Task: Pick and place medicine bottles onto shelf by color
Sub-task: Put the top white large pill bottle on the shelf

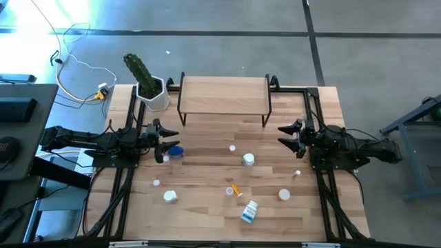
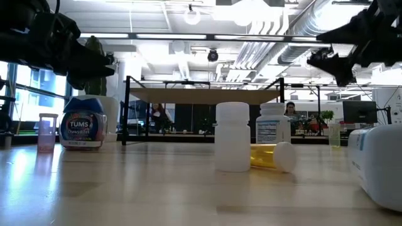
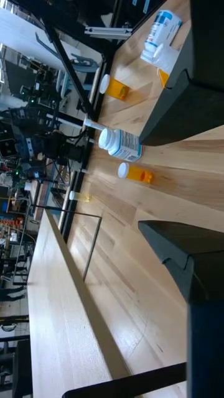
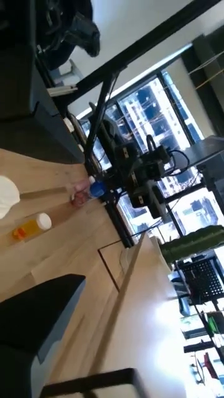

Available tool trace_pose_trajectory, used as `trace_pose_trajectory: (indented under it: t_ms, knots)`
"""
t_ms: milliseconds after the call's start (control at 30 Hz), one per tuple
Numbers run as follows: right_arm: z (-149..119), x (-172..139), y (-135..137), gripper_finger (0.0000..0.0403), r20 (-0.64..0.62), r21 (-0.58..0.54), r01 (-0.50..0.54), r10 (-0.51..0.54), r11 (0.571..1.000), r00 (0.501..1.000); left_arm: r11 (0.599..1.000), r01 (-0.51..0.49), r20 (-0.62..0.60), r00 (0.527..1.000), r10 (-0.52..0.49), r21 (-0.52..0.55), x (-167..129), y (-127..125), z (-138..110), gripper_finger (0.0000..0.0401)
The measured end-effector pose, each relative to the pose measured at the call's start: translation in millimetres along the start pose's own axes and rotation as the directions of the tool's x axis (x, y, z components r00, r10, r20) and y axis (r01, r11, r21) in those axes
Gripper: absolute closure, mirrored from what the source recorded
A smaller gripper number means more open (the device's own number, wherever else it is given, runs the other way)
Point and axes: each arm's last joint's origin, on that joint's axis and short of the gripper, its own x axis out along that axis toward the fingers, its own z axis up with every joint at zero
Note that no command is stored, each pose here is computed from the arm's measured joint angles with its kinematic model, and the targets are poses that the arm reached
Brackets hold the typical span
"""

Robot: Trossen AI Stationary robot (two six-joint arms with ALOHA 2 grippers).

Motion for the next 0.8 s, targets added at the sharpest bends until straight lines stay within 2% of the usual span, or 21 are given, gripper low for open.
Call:
trace_pose_trajectory:
  t_ms: [167, 267, 467, 667, 800]
  knots:
    - [28, -7, 10, 0.0107, -0.076, -0.177, 0.066, -0.081, 0.982, 0.994, 1.000, 0.000, 0.000, 1.000, 0.000, 0.000, 0, 0, 0, 0.0205]
    - [38, -8, 12, 0.0107, -0.152, -0.208, 0.129, -0.163, 0.969, 0.975, 1.000, 0.000, 0.000, 1.000, 0.000, 0.000, 0, 0, 0, 0.0205]
    - [51, 10, 19, 0.0107, -0.266, -0.122, 0.191, -0.217, 0.974, 0.939, 1.000, 0.000, 0.000, 1.000, 0.000, 0.000, 0, 0, 0, 0.0205]
    - [52, 45, 26, 0.0107, -0.417, -0.082, 0.252, -0.263, 0.964, 0.870, 1.000, 0.000, 0.000, 1.000, 0.000, 0.000, 0, 0, 0, 0.0205]
    - [56, 69, 37, 0.0107, -0.479, -0.083, 0.254, -0.262, 0.964, 0.838, 1.000, 0.000, 0.000, 1.000, 0.000, 0.000, 0, 0, 0, 0.0205]
